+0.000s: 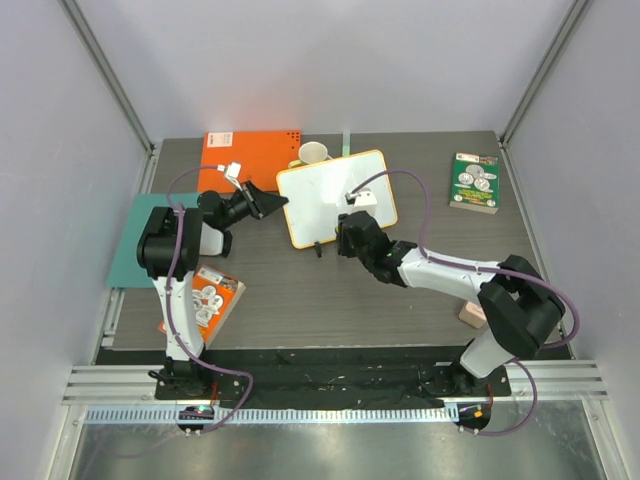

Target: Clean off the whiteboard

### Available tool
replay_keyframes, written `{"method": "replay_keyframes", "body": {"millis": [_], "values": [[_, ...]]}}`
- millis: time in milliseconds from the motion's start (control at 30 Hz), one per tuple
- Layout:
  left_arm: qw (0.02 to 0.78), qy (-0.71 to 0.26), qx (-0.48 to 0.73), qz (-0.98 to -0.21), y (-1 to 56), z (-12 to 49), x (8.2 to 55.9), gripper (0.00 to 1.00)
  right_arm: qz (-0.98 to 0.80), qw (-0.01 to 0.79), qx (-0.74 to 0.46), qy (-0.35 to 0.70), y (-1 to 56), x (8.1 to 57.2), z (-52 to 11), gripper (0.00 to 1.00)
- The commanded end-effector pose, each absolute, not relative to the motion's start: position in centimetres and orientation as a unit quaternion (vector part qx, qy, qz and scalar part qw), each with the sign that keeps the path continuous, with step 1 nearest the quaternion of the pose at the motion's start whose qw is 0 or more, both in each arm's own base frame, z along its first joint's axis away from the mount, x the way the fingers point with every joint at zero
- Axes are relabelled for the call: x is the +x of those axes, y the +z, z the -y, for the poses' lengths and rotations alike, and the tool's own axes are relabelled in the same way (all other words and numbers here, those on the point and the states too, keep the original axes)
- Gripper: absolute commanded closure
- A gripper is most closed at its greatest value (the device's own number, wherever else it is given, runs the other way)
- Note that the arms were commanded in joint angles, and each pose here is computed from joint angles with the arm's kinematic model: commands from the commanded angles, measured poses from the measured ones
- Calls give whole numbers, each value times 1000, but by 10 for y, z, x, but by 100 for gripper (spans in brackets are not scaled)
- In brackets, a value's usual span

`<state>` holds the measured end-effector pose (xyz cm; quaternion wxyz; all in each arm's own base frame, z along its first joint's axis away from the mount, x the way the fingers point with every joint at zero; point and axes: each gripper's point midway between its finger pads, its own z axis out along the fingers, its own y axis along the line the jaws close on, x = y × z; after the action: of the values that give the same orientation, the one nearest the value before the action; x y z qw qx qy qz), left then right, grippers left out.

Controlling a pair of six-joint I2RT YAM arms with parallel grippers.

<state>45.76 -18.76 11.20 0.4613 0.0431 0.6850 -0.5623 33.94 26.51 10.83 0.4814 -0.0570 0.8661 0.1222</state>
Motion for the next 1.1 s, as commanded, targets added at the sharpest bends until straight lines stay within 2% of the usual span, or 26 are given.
{"method": "replay_keyframes", "body": {"millis": [0,133,167,333,433,467,533,567,633,667,733,767,833,967,1067], "values": [[519,-563,96,-636,146,186,451,69,-882,455,-42,119,98,321,-252,99],[524,-565,101,-629,152,185,443,62,-895,425,-32,134,77,297,-242,99],[531,-562,103,-626,155,185,443,57,-902,411,-29,128,69,288,-238,99],[543,-549,92,-629,153,181,438,50,-915,384,-22,121,44,260,-227,99],[558,-535,80,-630,156,173,439,31,-918,376,-31,119,36,248,-229,82],[552,-533,73,-637,152,172,439,11,-919,375,-34,116,34,246,-230,70],[560,-518,63,-644,150,167,437,0,-918,379,-39,111,34,243,-232,57],[563,-507,50,-651,147,163,438,0,-917,381,-40,111,35,242,-232,44],[586,-485,57,-647,159,159,434,0,-913,391,-40,110,39,243,-234,31],[583,-467,32,-664,148,152,433,0,-911,395,-40,111,42,245,-234,19],[610,-430,36,-665,162,144,431,0,-906,408,-36,111,51,248,-233,6],[595,-416,19,-688,150,141,429,0,-901,419,-35,103,55,252,-230,0],[615,-374,-6,-694,163,130,433,0,-893,438,-30,95,68,258,-227,0],[574,-287,-48,-766,136,114,426,0,-869,491,-20,56,104,277,-212,0],[577,-230,-66,-781,137,104,415,0,-849,527,3,43,137,294,-197,0]]}}
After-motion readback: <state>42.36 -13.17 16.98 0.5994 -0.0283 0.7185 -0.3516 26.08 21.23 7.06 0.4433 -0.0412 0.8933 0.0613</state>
